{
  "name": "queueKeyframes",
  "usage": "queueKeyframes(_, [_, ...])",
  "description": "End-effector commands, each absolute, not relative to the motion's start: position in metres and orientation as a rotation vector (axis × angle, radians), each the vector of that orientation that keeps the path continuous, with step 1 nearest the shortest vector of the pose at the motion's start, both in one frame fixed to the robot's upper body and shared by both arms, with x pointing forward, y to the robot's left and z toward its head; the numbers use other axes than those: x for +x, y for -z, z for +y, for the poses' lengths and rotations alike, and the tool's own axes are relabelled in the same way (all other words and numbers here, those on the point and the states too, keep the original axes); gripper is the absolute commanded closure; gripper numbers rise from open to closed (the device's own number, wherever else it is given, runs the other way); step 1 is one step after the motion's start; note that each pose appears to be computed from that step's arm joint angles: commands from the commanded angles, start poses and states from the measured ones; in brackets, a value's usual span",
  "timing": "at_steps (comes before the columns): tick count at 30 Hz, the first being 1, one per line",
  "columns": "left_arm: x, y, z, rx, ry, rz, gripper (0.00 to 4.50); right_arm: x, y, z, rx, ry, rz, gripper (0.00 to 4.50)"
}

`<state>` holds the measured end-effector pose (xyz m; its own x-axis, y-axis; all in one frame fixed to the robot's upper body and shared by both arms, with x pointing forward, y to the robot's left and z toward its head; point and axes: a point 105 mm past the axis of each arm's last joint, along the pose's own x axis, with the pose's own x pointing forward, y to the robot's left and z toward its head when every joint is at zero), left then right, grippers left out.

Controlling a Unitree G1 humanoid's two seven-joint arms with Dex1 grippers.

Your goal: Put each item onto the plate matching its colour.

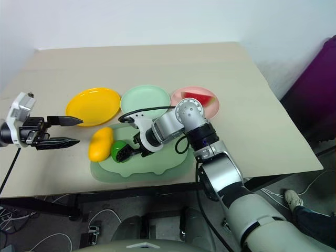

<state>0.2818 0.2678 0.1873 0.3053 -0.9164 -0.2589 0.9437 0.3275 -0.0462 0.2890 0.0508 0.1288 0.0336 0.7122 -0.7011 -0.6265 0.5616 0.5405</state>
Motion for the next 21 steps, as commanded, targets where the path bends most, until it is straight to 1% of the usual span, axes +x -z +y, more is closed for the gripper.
queueKeyframes(1, [0.280,-0.199,0.271,0.148,1.230,0.225,0.00,0.291,-0.137,0.055,0.111,-1.037,1.115,0.02])
queueKeyframes(11, [0.280,-0.199,0.271,0.152,1.232,0.220,0.00,0.294,-0.141,0.070,0.215,-0.995,1.126,0.02])
queueKeyframes(16, [0.280,-0.199,0.271,0.153,1.231,0.222,0.00,0.294,-0.138,0.073,0.225,-0.974,1.131,0.02])
queueKeyframes(20, [0.280,-0.199,0.272,0.154,1.230,0.224,0.00,0.299,-0.135,0.071,0.183,-0.922,1.115,0.02])
queueKeyframes(21, [0.280,-0.199,0.272,0.155,1.231,0.224,0.00,0.300,-0.134,0.069,0.135,-0.905,1.095,0.02])
